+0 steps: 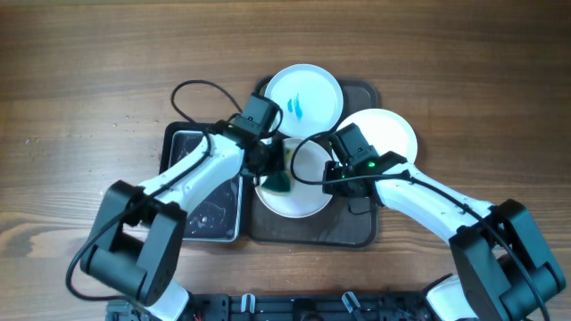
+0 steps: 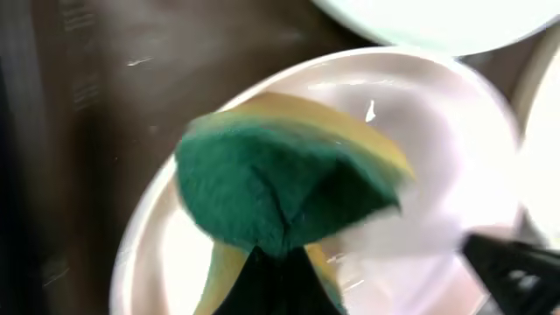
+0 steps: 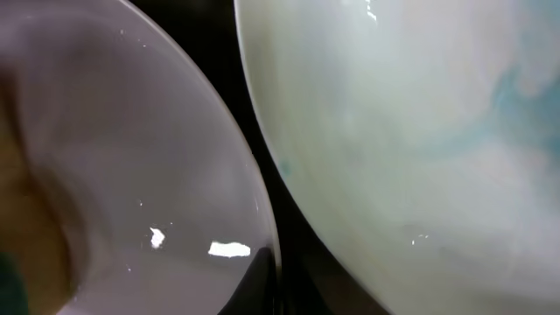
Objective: Clean dirty plates on tray and stack at the side
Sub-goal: 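Scrub the lower-left plate with the sponge while right gripper holds plate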
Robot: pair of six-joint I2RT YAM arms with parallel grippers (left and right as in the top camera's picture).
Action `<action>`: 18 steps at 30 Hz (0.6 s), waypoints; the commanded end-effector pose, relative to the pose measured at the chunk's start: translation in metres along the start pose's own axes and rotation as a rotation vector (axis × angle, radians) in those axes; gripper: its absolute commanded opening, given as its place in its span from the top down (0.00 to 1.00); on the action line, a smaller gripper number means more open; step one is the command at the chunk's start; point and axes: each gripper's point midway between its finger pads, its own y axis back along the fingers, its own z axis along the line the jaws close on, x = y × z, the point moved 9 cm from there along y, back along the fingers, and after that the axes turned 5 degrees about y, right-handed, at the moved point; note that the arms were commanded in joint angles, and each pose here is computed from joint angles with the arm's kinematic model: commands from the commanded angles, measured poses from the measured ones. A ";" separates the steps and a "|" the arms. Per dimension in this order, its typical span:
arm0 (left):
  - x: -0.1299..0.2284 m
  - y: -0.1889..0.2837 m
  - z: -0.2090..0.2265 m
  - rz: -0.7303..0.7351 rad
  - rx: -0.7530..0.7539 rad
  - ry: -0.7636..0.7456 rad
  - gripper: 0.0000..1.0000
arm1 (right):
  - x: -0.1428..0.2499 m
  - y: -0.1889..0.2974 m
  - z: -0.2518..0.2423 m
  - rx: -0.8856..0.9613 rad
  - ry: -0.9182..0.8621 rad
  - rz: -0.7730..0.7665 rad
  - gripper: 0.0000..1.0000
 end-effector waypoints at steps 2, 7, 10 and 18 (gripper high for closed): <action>0.016 -0.026 -0.025 0.157 0.186 -0.030 0.96 | 0.003 -0.008 -0.010 0.069 0.015 0.012 0.96; 0.031 -0.025 -0.053 0.295 0.427 -0.081 0.96 | 0.003 -0.008 -0.010 0.069 0.014 0.012 0.96; 0.031 -0.025 -0.055 0.297 0.437 -0.089 0.96 | 0.003 -0.008 -0.010 0.069 0.013 0.013 0.96; 0.031 -0.040 -0.013 0.217 0.059 -0.024 0.96 | 0.004 -0.008 -0.011 0.073 0.013 0.019 0.96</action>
